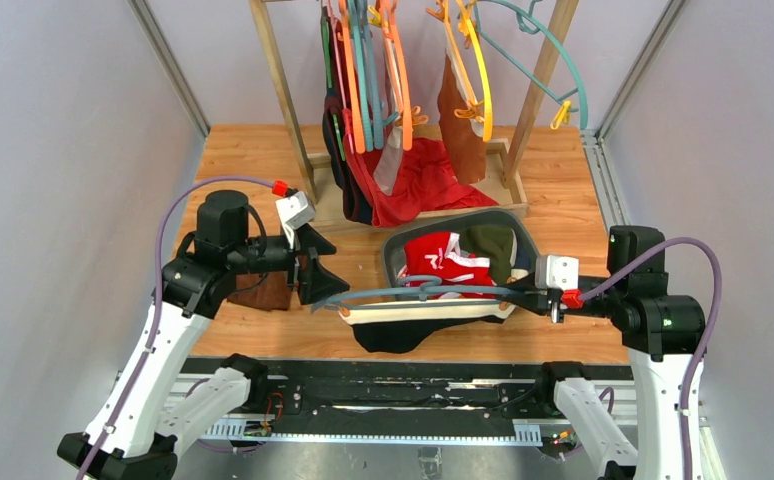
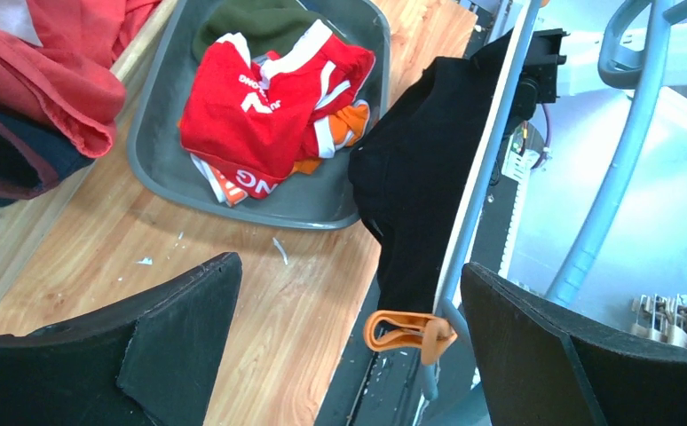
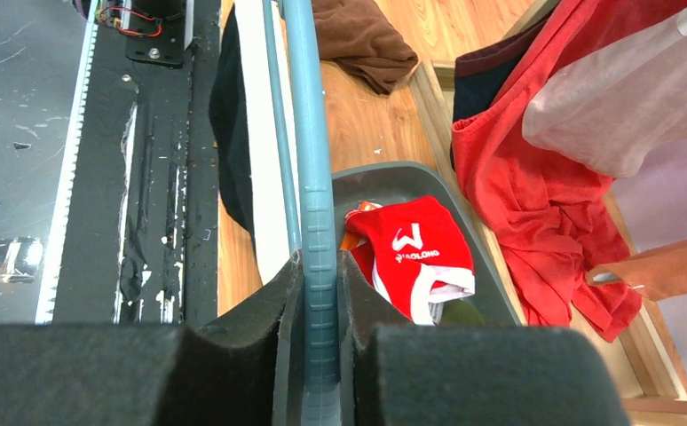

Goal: Remove the underwear clipped to the hanger
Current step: Remove the underwear from the hanger.

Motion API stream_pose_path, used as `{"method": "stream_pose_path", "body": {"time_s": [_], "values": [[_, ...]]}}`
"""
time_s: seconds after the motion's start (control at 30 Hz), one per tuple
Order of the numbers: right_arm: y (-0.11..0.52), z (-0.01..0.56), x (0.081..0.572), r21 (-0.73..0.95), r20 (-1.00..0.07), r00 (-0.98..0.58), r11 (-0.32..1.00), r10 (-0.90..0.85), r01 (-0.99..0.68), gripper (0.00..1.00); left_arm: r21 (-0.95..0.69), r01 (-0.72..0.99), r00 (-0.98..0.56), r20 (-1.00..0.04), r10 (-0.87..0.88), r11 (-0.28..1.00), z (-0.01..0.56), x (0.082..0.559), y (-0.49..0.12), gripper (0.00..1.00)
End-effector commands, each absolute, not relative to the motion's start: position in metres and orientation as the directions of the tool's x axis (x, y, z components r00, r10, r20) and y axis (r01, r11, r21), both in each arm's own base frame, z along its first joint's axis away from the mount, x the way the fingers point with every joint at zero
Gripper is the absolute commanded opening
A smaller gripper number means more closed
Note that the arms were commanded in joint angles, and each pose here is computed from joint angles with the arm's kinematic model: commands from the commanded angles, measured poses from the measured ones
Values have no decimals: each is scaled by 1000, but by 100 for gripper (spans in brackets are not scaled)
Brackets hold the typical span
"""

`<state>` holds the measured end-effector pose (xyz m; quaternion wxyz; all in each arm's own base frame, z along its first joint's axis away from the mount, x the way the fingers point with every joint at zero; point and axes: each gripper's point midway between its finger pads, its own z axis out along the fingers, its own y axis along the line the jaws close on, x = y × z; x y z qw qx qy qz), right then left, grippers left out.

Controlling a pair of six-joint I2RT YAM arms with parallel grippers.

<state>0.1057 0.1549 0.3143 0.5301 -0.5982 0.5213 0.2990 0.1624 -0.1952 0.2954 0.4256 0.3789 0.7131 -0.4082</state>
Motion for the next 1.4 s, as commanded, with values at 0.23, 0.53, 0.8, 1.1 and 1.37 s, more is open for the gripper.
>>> {"method": "stream_pose_path", "body": {"time_s": [0.23, 0.53, 0.8, 1.1, 1.37], "values": [[159, 326, 111, -335, -917, 293, 124, -270, -934, 1, -350, 855, -432, -889, 153, 382, 297, 163, -193, 98], [158, 328, 119, -349, -912, 301, 140, -277, -927, 1, -477, 781, -552, -829, 86, 403, 289, 175, -186, 100], [159, 331, 123, -355, -913, 308, 145, -268, -924, 1, -542, 764, -596, -801, 60, 351, 289, 167, -190, 94], [159, 327, 127, -345, -918, 298, 158, -261, -925, 1, -583, 757, -618, -785, 37, 294, 289, 158, -192, 89], [159, 323, 131, -371, -909, 323, 154, -264, -916, 1, -630, 738, -649, -761, -2, 241, 292, 154, -193, 84]]}}
